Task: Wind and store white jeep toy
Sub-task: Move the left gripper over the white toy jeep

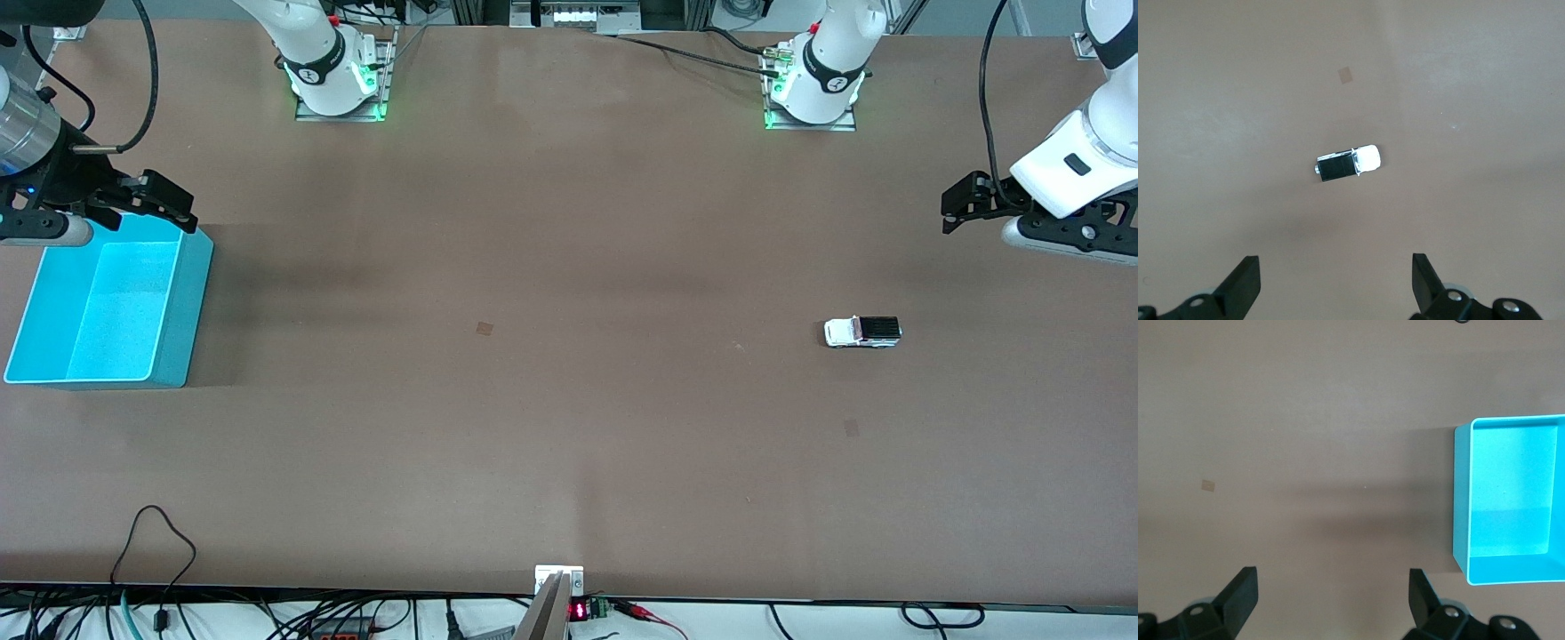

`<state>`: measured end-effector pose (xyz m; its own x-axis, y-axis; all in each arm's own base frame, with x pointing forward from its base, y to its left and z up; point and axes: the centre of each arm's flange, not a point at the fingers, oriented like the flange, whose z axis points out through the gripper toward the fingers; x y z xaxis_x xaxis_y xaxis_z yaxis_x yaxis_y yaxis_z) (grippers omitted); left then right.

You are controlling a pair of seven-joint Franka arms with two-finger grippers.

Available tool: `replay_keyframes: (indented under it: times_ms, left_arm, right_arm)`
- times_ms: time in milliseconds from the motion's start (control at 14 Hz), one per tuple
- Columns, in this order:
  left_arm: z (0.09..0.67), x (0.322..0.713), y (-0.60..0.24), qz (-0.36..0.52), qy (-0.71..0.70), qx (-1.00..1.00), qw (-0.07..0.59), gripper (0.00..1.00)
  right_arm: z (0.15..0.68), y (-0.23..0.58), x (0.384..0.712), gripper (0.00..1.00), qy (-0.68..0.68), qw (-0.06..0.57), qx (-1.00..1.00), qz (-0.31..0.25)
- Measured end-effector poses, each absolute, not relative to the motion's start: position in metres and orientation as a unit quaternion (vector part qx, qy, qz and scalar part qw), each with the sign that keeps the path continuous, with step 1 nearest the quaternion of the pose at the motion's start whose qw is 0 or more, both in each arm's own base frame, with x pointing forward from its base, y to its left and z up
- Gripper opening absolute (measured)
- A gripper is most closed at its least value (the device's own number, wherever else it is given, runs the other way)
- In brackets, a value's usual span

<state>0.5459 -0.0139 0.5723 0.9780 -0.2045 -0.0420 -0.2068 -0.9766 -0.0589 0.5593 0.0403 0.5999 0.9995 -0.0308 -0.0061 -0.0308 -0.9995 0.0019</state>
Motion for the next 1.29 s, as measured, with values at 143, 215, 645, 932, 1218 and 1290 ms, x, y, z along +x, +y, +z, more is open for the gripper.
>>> replay_keyframes:
  times_ms: [143, 215, 645, 932, 1218, 1290]
  left_arm:
    - [0.572, 0.546, -0.014, 0.018, 0.103, -0.994, 0.032, 1.0]
    - [0.572, 0.546, -0.014, 0.018, 0.103, -0.994, 0.032, 1.0]
    - [0.568, 0.546, -0.016, 0.027, 0.105, -0.994, 0.031, 1.0]
    - [0.557, 0.544, -0.023, 0.059, 0.111, -0.992, 0.029, 1.0]
    - [0.532, 0.547, -0.027, 0.102, 0.141, -0.984, 0.024, 1.0]
    - [0.526, 0.55, -0.027, 0.108, 0.161, -0.981, 0.021, 1.0]
  right_arm:
    - [0.6, 0.04, 0.559, 1.0, -0.015, 0.001, 1.0, -0.003]
    - [0.6, 0.04, 0.559, 1.0, -0.015, 0.001, 1.0, -0.003]
    - [0.6, 0.04, 0.559, 1.0, -0.015, 0.001, 1.0, -0.003]
    - [0.6, 0.04, 0.559, 1.0, -0.015, 0.001, 1.0, -0.003]
    - [0.6, 0.037, 0.56, 1.0, -0.018, 0.001, 1.0, -0.003]
    - [0.6, 0.036, 0.56, 1.0, -0.019, 0.001, 1.0, -0.002]
